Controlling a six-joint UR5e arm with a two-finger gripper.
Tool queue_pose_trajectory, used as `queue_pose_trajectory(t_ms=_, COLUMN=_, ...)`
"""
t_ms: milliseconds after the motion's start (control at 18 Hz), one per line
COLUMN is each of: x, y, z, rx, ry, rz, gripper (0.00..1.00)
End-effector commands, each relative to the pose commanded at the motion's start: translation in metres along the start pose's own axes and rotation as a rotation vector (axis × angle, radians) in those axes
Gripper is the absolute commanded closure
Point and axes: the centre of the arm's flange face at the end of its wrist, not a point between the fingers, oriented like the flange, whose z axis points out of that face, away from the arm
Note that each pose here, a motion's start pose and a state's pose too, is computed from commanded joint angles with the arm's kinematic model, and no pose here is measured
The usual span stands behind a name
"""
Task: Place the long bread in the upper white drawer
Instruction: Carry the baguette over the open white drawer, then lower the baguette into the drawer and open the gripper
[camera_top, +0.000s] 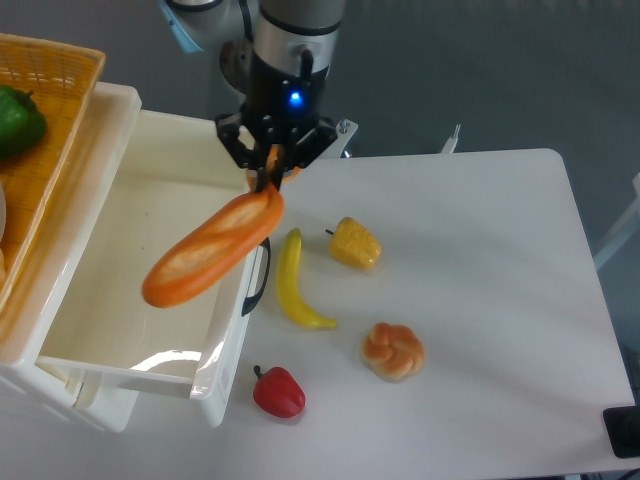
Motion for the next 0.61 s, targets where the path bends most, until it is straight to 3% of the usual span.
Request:
queue_pose_trajectory(t_ms=500, x=0.024, y=0.008, z=0.024, rx=-0.042, ry=0.028, rz=0.052, gripper=0.89)
queue_pose_trajectory(t_ms=611, x=0.027, y=0.008, z=0.026, rx=-0.042, ry=0.029, rz=0.061, gripper=0.79)
